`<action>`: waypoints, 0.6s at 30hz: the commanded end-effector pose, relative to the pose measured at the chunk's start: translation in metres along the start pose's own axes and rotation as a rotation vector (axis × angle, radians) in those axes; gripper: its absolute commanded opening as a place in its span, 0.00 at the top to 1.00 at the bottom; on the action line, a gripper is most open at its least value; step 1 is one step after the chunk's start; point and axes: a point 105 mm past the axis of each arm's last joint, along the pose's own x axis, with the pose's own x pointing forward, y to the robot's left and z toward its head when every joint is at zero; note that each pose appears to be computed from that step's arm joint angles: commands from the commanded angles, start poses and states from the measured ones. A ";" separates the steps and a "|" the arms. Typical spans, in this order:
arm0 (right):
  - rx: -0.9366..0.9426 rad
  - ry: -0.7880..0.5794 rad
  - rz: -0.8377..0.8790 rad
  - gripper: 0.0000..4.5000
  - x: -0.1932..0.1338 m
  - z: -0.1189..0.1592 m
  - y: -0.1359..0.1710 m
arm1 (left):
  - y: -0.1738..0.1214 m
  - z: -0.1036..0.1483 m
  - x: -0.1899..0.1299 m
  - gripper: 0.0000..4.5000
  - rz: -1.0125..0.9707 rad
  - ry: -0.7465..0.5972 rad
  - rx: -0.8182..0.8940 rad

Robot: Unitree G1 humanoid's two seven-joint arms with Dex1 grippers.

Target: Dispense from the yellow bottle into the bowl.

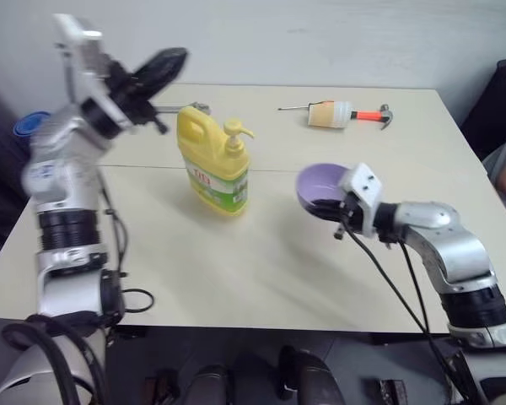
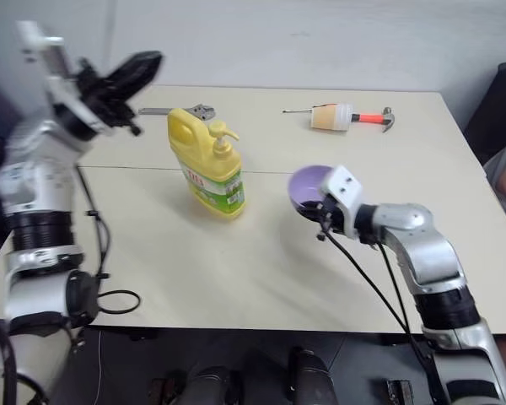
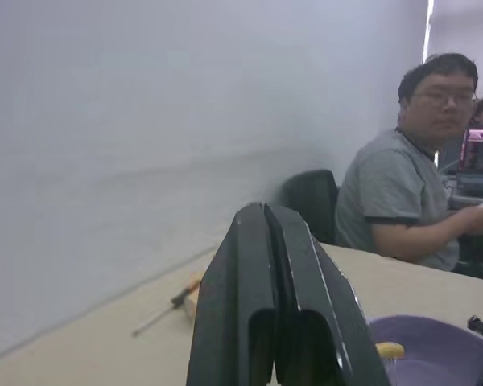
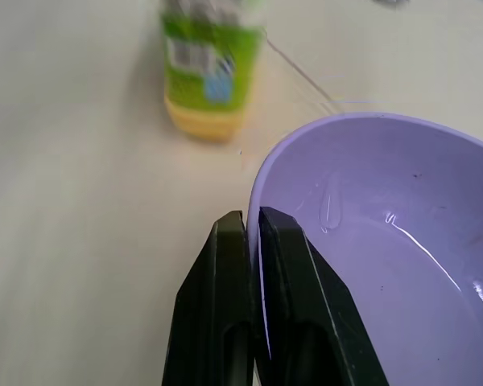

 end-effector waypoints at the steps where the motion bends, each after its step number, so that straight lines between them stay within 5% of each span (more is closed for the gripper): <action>1: -0.059 -0.023 -0.080 1.00 -0.022 -0.016 -0.016 | -0.006 -0.022 -0.044 0.99 0.002 0.111 0.029; 7: -0.037 -0.061 -0.180 1.00 -0.043 -0.070 -0.025 | -0.033 -0.094 -0.138 0.99 0.106 0.411 -0.002; 10: 0.023 -0.066 -0.196 1.00 -0.045 -0.088 -0.024 | -0.058 -0.119 -0.161 0.99 0.100 0.489 -0.043; 12: 0.048 -0.075 -0.200 1.00 -0.047 -0.097 -0.023 | -0.073 -0.128 -0.167 0.91 0.103 0.504 -0.091; 18: 0.013 -0.164 -0.217 0.58 -0.060 -0.094 -0.024 | -0.100 -0.137 -0.174 0.53 0.091 0.541 -0.154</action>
